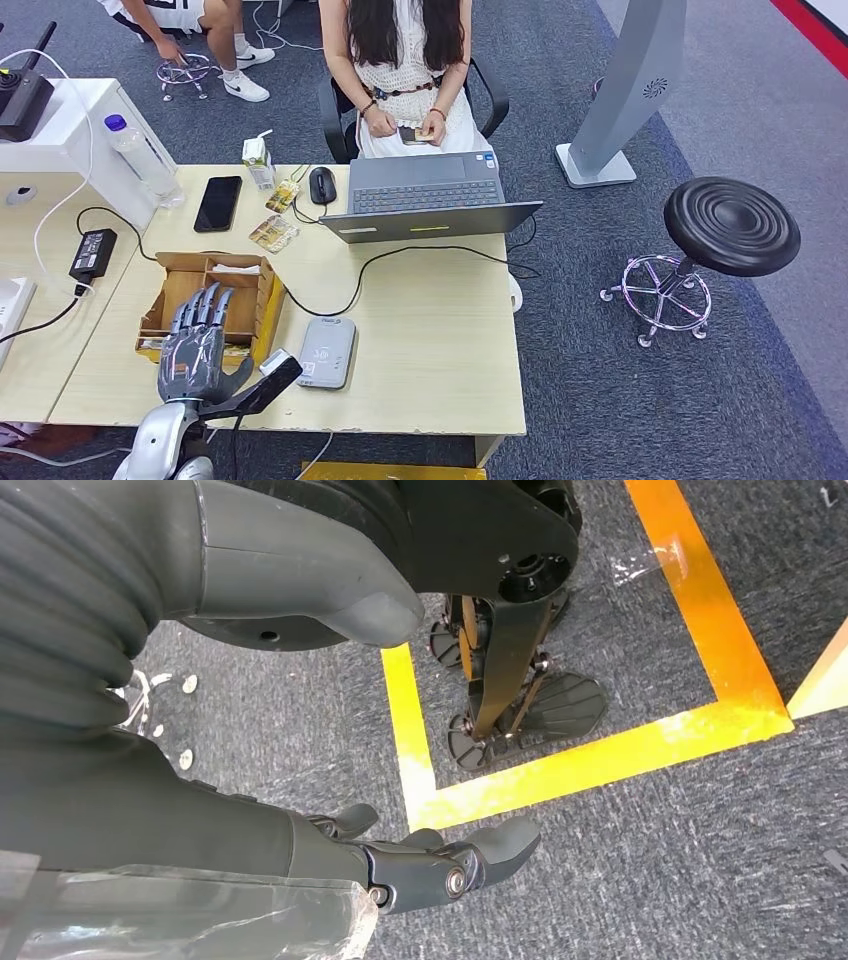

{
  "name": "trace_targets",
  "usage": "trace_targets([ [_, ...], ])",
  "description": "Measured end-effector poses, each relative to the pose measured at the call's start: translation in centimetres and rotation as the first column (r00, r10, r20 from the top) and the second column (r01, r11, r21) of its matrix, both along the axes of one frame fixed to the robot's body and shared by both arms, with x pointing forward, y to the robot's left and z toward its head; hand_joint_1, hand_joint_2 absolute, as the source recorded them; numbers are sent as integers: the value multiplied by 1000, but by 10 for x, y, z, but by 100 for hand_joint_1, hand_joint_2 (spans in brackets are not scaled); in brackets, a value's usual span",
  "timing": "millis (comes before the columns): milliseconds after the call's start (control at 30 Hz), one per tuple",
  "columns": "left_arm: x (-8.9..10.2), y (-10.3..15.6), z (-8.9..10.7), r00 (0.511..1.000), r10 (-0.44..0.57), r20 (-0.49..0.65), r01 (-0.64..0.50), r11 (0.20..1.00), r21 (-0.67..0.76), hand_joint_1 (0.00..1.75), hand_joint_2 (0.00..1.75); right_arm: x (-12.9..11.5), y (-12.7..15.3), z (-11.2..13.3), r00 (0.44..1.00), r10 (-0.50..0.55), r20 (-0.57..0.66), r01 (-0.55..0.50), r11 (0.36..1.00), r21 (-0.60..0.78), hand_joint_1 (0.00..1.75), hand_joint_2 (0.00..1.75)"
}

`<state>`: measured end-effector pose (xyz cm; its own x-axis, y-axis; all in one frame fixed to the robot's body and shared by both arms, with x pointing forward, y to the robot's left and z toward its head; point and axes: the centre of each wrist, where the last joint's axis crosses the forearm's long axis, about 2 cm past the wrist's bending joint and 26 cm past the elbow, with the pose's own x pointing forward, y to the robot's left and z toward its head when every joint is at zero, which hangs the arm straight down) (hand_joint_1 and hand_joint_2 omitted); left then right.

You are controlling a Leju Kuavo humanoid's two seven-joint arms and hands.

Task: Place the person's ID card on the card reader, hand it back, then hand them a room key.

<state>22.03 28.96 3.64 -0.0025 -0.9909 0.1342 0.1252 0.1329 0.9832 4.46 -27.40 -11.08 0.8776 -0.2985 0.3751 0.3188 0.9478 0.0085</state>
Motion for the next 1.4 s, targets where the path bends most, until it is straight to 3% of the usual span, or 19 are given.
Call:
trace_targets([
  [1400, 0, 2, -1, 1000, 19, -6, -19, 1000, -2, 0, 175, 0, 0, 0, 1000, 1, 0, -1, 1000, 0, 0, 175],
])
